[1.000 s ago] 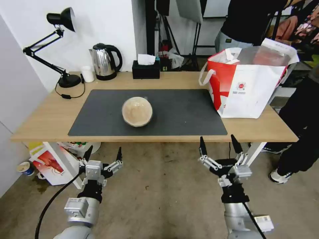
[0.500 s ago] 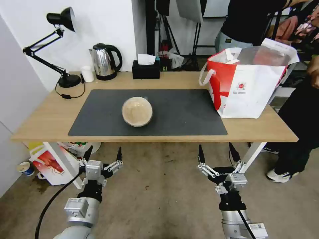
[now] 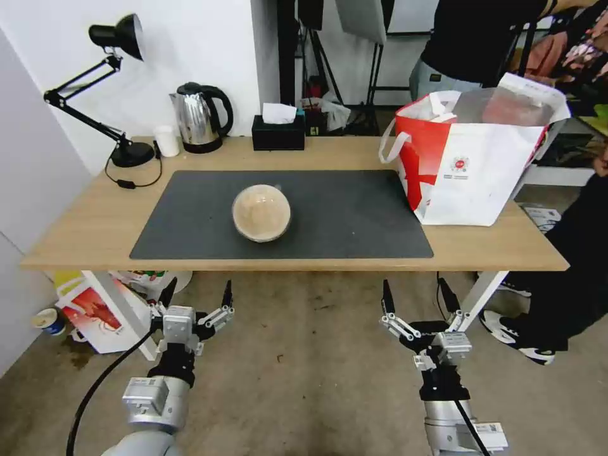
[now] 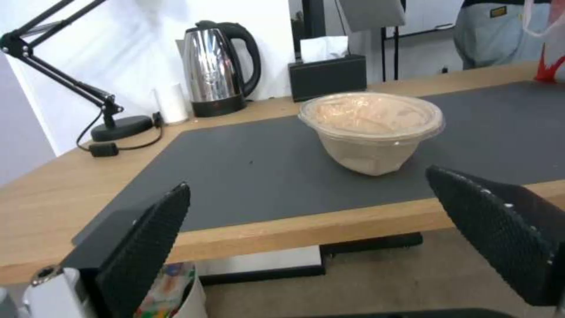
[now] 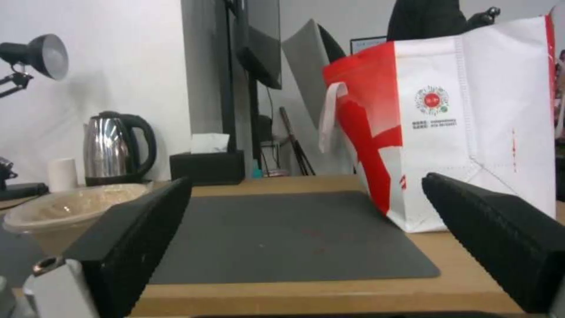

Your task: Pick up the trash from the table and place it into the takeout bag.

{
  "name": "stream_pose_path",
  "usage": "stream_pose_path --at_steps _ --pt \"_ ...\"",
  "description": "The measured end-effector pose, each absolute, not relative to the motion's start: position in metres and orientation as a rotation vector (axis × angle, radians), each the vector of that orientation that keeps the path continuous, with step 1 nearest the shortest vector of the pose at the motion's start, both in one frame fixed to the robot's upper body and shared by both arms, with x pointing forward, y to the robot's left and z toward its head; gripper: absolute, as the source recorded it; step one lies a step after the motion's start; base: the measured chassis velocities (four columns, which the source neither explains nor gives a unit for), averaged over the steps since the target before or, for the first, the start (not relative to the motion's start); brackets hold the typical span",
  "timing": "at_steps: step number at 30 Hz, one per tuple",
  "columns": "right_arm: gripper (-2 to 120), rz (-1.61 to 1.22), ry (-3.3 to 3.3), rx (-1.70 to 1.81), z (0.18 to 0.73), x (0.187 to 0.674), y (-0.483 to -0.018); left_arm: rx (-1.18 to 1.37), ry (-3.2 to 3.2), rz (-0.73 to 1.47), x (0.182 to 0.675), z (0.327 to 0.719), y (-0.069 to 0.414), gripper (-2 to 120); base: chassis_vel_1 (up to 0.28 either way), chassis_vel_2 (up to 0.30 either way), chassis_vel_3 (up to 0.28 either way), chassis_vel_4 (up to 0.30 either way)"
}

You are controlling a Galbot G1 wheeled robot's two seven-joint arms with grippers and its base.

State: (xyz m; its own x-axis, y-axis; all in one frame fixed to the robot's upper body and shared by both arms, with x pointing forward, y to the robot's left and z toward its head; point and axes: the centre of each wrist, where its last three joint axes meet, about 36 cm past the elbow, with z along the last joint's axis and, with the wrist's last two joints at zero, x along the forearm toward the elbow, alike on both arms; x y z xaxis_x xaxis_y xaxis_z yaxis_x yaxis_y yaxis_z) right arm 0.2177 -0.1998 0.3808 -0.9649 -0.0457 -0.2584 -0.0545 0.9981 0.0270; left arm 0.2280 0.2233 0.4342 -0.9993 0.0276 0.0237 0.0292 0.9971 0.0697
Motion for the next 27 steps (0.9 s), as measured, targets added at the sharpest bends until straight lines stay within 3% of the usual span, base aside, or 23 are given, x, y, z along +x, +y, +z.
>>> stream_pose_path --at_steps 27 --pt "100 -0.009 2.874 -0.107 0.3758 0.2215 -0.2053 -0.044 -3.117 -0.109 0.2280 0.4342 0.2233 100 0.000 0.000 0.000 0.000"
